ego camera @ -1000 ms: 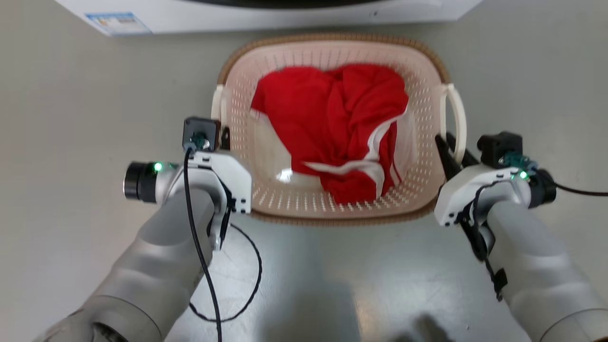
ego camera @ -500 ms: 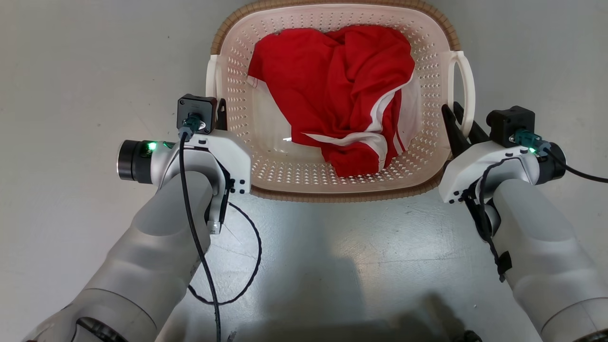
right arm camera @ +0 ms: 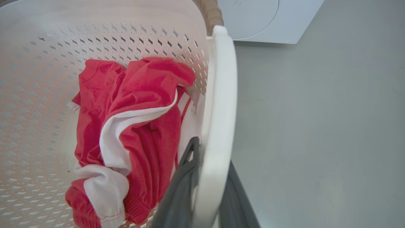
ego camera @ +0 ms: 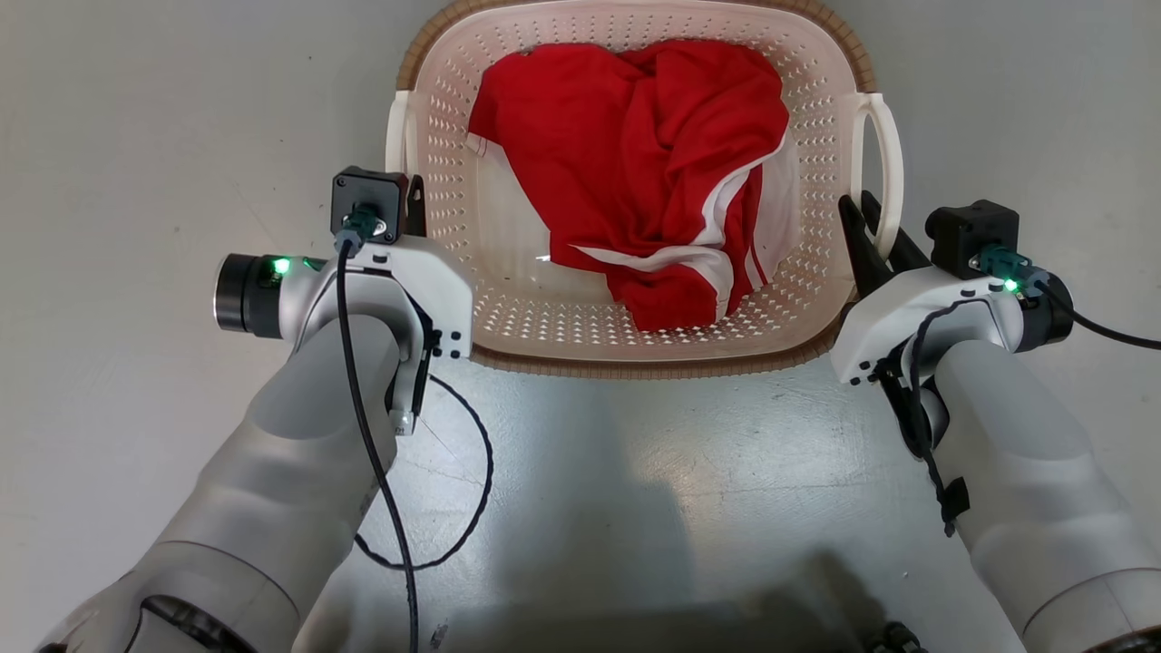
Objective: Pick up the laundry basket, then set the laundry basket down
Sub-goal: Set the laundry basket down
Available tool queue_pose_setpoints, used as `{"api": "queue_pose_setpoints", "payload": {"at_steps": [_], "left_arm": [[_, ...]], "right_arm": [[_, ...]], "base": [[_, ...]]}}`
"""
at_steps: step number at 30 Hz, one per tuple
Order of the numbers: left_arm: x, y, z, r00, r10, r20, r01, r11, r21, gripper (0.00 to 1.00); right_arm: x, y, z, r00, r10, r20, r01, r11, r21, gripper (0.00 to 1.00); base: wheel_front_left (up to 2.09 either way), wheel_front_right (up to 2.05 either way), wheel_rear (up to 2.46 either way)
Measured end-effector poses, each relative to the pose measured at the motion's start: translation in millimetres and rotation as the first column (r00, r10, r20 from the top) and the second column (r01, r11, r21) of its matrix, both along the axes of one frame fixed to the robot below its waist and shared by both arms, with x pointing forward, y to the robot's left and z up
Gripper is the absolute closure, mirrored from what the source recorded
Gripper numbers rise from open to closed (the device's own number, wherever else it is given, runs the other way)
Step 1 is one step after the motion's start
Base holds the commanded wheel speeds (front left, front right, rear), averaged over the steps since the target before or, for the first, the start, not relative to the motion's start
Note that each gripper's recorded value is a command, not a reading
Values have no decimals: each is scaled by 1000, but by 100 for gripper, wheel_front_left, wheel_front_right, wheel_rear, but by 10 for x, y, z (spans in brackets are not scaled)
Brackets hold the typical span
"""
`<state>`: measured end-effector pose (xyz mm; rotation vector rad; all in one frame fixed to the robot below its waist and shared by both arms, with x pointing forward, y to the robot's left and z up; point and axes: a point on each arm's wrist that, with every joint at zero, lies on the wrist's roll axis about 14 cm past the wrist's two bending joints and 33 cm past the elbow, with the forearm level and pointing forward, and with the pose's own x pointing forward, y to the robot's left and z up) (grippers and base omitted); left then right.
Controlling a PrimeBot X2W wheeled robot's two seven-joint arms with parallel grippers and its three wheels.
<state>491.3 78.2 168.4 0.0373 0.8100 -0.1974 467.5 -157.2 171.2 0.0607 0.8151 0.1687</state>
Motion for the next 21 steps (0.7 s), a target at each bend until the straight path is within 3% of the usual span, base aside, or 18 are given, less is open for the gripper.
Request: {"api": "queue_pose_setpoints", "payload": {"at_steps": [15, 16, 17, 18, 19, 21], "left_arm": [[-2, 34, -52, 1000, 7, -7, -7, 1000, 9, 100], [-9, 31, -62, 1000, 9, -11, -9, 1000, 7, 100], [-4, 29, -68, 1000, 28, -15, -28, 1000, -4, 100], [11, 32, -67, 999, 38, -13, -38, 999, -9, 100], [19, 23, -72, 999, 39, -14, -39, 999, -9, 0], [16, 55, -107, 999, 48, -22, -48, 999, 6, 0]], "right_arm": [[-10, 17, -46, 1000, 4, -7, -4, 1000, -2, 100], [2, 5, -45, 1000, 0, -3, 0, 1000, -3, 77], [8, -12, -52, 1000, 1, -3, -1, 1000, -10, 0], [6, -21, -66, 1000, 6, -6, -6, 1000, -15, 0], [20, -20, -72, 1000, 9, -4, -9, 1000, -17, 0], [95, -30, -59, 1000, 12, 16, -12, 1000, -20, 0]], "base": [[0, 0, 0], [0, 0, 0], [0, 0, 0], [0, 0, 0], [0, 0, 0], [0, 0, 0]]}}
